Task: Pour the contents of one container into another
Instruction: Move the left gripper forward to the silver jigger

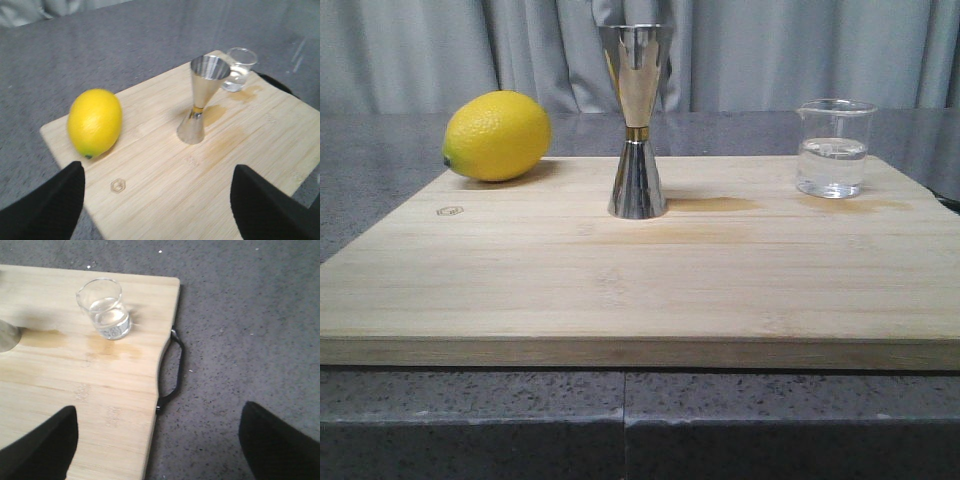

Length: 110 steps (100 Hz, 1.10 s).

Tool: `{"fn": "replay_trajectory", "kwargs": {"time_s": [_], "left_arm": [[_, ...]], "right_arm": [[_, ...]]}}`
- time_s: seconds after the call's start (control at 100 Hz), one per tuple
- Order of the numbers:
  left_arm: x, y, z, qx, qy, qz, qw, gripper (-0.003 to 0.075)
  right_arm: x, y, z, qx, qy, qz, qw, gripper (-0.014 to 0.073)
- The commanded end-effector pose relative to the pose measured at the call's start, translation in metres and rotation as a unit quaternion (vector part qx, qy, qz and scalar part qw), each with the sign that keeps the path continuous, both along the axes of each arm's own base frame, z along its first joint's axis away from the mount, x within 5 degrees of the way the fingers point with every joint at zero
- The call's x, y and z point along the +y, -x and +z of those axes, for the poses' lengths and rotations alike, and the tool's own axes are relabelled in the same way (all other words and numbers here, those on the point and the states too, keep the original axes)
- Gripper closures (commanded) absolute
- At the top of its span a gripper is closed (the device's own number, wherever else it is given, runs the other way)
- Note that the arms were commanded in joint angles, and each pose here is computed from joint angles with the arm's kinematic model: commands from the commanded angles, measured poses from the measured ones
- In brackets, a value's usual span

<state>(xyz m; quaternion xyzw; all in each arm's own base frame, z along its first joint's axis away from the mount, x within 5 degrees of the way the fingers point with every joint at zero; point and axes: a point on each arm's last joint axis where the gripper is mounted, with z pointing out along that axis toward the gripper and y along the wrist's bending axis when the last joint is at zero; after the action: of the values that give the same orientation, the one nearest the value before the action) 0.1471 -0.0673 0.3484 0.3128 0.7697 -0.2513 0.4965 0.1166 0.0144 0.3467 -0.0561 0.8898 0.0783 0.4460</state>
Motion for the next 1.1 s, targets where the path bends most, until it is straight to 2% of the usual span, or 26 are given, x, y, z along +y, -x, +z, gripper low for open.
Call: {"fn": "replay_trajectory", "kwargs": {"time_s": [0.0,0.18,0.48,0.67,0.86,1.09], "left_arm": [[-0.008,-0.013,0.013,-0.047,0.041,-0.043,0.997,0.0176],[-0.016,-0.040,-0.001,-0.048,0.060,-0.095,0.993,0.0176],[-0.029,-0.078,-0.033,-0.045,0.097,-0.170,0.980,0.0176],[-0.055,-0.094,-0.055,-0.066,0.113,-0.208,0.969,0.0176],[-0.080,-0.107,-0.074,-0.083,0.142,-0.213,0.963,0.0176],[-0.105,-0.123,-0.089,-0.075,0.134,-0.248,0.957,0.0176]], "right_arm": [[0.001,-0.013,0.011,-0.031,-0.011,0.008,0.999,0.0003],[0.005,-0.027,0.009,-0.018,-0.026,0.033,0.999,0.0003],[0.006,-0.040,0.029,-0.036,-0.018,0.046,0.998,0.0003],[0.005,-0.043,0.033,-0.039,-0.019,0.046,0.998,0.0003],[0.005,-0.043,0.033,-0.039,-0.019,0.046,0.998,0.0003],[0.005,-0.043,0.033,-0.039,-0.019,0.046,0.998,0.0003]]}}
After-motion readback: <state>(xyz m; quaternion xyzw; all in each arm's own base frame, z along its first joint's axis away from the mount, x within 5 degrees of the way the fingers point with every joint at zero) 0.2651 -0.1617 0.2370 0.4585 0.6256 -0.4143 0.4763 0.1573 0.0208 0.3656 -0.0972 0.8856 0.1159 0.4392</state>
